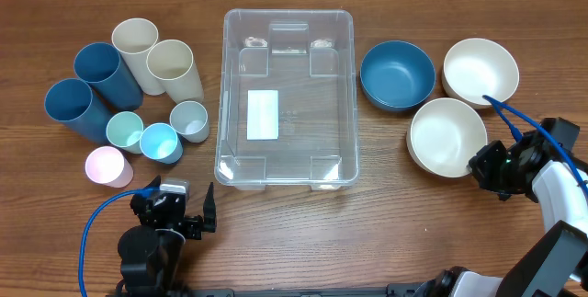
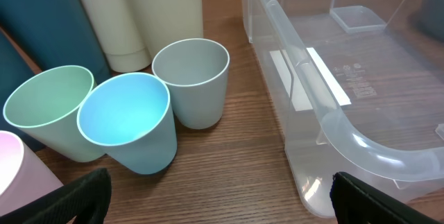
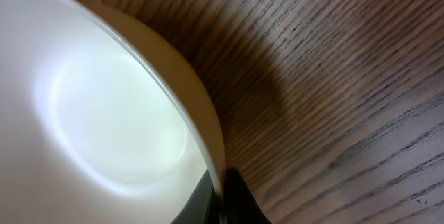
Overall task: Pack container
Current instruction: 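Reach the right gripper to the front cream bowl and grasp its rim, then lift the cream bowl with the right gripper and place it in the bin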
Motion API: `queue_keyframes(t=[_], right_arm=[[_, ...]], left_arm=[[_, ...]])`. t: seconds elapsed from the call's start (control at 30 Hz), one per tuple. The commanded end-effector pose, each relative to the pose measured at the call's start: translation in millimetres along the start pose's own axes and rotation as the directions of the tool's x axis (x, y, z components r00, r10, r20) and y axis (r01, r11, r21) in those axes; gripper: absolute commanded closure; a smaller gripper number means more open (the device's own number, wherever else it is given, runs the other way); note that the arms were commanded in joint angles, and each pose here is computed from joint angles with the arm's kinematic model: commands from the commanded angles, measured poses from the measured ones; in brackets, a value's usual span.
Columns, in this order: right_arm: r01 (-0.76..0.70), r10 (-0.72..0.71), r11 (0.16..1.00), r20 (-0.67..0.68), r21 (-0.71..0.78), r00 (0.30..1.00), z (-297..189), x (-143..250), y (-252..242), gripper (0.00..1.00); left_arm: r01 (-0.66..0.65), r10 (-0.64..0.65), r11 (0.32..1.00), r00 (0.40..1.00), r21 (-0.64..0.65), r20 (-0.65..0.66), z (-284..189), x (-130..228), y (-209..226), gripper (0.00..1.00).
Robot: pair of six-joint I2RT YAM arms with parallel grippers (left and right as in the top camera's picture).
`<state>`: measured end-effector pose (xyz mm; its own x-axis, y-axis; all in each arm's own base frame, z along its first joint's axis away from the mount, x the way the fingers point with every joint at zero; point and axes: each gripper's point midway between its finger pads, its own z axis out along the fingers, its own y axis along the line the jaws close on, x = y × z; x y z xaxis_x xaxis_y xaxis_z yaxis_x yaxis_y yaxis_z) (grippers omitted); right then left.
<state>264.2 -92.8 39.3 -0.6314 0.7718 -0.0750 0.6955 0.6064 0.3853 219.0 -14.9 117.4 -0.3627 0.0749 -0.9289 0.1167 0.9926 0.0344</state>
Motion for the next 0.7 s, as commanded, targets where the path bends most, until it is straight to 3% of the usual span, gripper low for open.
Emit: queue_keyframes(t=[0.0,0.13,0.37,0.43,0.53,0.67], right_arm=[[0.001,-0.001,1.000,0.008,-0.013,1.000,-7.8,2.5,3.5,0.96],[0.047,-0.041,0.996,0.078,-0.071,0.996,-45.5,-1.3,26.2,0.96],[0.370,-0.288,0.911,0.359,-0.184,0.888,-206.7,18.4,148.6,0.96],[0.428,-0.318,0.870,0.384,-0.244,0.867,-228.1,34.0,181.8,0.96],[0.510,-0.383,0.792,0.378,-0.335,0.843,-235.3,63.2,228.9,0.96],[0.616,-0.530,0.703,0.316,-0.356,0.787,-190.6,103.0,285.7,0.96]], left_arm=[[-0.001,0.001,1.000,1.000,0.010,0.007,-0.4,-0.7,-2.2,0.00],[0.000,0.000,1.000,1.000,0.010,0.007,-0.4,-0.7,-2.2,0.00],[-0.001,0.001,1.000,1.000,0.010,0.007,-0.4,-0.7,-2.2,0.00],[-0.001,0.001,1.000,1.000,0.010,0.007,-0.4,-0.7,-2.2,0.00],[0.000,0.000,1.000,1.000,0.010,0.007,-0.4,-0.7,-2.2,0.00],[0.000,0.000,1.000,1.000,0.010,0.007,-0.4,-0.7,-2.2,0.00]])
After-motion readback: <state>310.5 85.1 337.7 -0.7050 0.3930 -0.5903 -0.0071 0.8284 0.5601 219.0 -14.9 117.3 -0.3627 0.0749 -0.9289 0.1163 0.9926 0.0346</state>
